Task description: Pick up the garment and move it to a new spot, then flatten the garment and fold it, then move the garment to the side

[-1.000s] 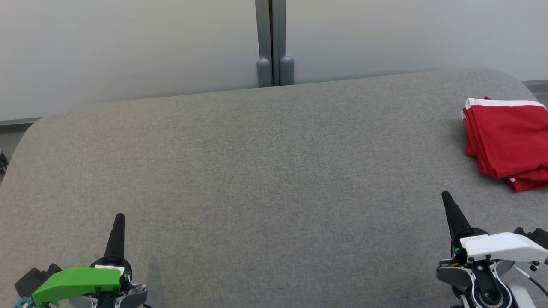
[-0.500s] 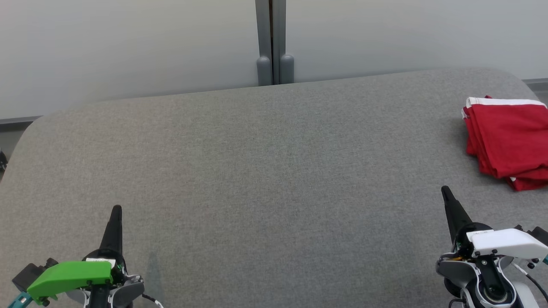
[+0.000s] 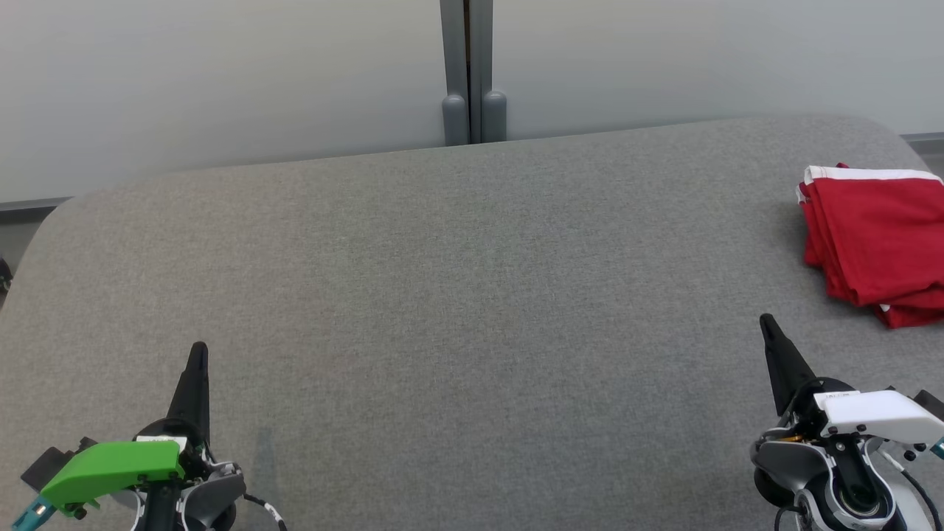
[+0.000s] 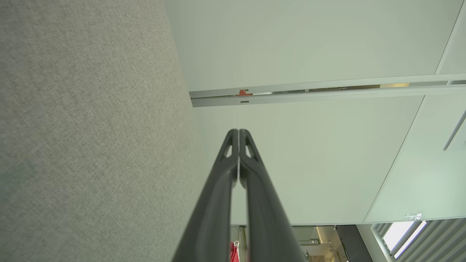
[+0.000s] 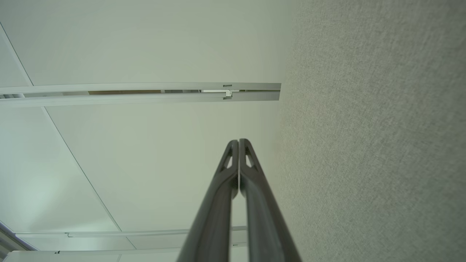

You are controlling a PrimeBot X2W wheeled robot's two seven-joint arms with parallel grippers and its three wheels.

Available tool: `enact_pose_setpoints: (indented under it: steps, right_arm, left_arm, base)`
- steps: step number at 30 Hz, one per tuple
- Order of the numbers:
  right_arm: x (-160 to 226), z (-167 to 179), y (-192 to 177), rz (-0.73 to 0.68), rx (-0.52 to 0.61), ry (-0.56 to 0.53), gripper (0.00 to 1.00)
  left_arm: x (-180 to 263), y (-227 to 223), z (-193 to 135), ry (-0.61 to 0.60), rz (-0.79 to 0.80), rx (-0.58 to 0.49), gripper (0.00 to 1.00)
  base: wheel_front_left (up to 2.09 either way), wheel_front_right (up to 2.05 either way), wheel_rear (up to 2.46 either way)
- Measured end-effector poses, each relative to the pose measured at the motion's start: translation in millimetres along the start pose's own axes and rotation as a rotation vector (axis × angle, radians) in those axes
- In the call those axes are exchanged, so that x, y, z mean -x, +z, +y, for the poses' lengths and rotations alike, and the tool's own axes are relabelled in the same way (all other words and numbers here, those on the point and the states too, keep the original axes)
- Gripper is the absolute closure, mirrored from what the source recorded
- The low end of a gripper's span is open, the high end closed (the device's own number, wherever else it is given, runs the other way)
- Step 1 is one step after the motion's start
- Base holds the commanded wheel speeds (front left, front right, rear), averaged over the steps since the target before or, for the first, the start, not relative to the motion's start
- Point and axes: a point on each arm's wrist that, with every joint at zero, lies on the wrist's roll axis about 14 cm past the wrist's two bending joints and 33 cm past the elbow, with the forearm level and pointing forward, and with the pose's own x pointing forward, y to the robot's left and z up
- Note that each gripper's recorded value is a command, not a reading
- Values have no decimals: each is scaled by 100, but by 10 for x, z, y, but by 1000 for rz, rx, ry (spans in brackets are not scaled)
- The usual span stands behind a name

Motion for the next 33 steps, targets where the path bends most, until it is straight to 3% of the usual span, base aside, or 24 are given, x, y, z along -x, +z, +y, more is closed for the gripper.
enact_pose_setpoints:
  steps: [33]
  right_arm:
    - [-19, 22, -1, 3, -35, 8, 100]
  left_arm:
    - [-21, 11, -29, -12, 2, 34, 100]
  base:
    - [0, 0, 0]
